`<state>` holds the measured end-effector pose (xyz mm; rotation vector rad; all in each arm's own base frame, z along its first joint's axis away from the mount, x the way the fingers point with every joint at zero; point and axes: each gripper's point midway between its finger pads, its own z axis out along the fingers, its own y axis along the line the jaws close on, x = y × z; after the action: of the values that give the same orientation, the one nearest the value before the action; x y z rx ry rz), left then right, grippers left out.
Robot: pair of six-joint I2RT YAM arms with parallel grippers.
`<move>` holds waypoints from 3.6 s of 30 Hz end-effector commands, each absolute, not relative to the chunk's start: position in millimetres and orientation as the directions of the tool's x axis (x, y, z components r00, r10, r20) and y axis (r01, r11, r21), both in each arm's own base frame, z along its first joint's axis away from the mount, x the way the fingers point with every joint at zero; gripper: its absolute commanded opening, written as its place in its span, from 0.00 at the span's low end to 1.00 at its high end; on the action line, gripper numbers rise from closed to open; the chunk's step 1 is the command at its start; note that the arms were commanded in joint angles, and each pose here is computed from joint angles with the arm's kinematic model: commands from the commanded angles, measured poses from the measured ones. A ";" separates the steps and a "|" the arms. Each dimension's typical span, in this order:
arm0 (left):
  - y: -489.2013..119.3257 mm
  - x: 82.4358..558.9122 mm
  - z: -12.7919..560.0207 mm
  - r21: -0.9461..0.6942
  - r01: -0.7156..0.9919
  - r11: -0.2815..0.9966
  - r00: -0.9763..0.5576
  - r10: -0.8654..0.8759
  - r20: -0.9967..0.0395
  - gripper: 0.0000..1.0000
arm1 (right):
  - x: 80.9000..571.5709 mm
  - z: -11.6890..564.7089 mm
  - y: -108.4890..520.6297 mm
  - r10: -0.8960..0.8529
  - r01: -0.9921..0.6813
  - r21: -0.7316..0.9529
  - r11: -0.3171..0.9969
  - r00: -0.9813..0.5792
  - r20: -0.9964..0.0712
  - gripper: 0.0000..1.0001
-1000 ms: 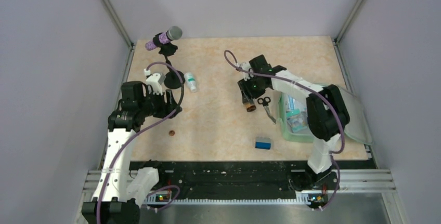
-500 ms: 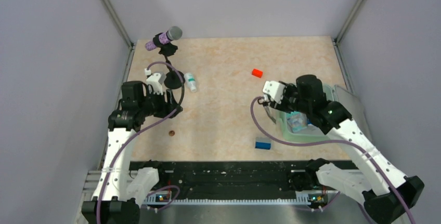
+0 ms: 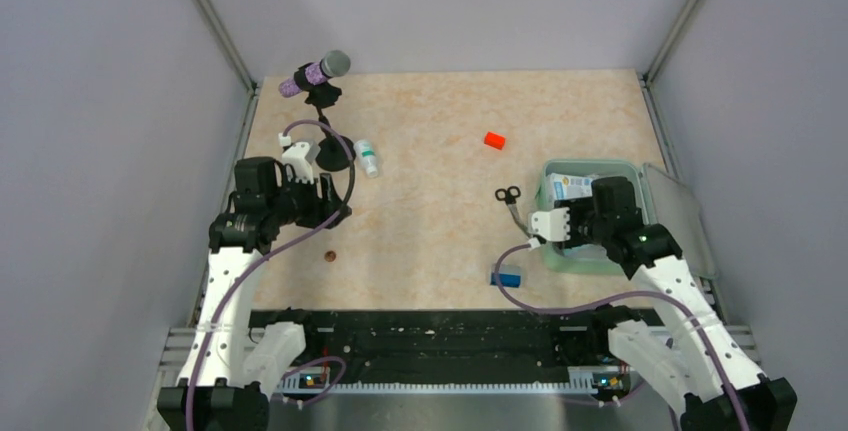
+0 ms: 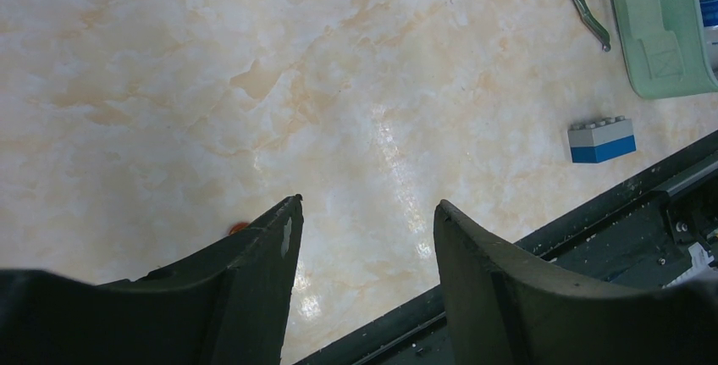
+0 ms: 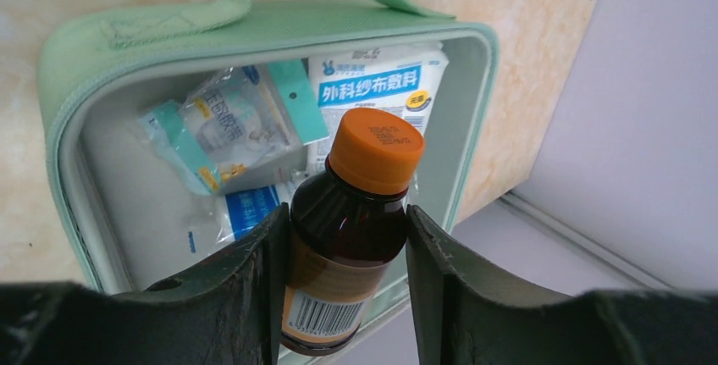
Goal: Organize the medicine kit
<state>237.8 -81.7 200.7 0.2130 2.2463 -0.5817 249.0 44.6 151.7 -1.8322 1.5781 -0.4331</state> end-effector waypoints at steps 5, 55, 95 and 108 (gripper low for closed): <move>-80.8 241.8 210.1 -0.307 0.361 0.881 -0.617 -0.021 -0.787 0.63 | 233.7 124.6 37.6 -0.946 -0.835 -0.532 -0.143 0.273 -0.174 0.28; -75.8 282.1 185.7 -0.311 0.233 0.921 -0.668 -0.081 -0.740 0.56 | 270.2 196.3 78.7 -0.723 -0.863 -0.274 0.426 -0.143 -0.676 0.65; -112.6 435.4 74.7 -0.047 -0.154 0.987 -0.785 -0.151 -0.600 0.62 | 202.1 221.7 100.0 -0.438 -0.751 -0.175 0.637 -0.165 -0.884 0.77; -117.5 446.6 39.7 -0.030 -0.204 0.978 -0.827 -0.189 -0.529 0.52 | 207.9 203.3 99.9 -0.439 -0.753 -0.156 0.639 -0.190 -0.878 0.76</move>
<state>439.9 -115.8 36.5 -0.2350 2.5811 0.0337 200.7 98.0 198.5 -0.9660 1.8617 0.3806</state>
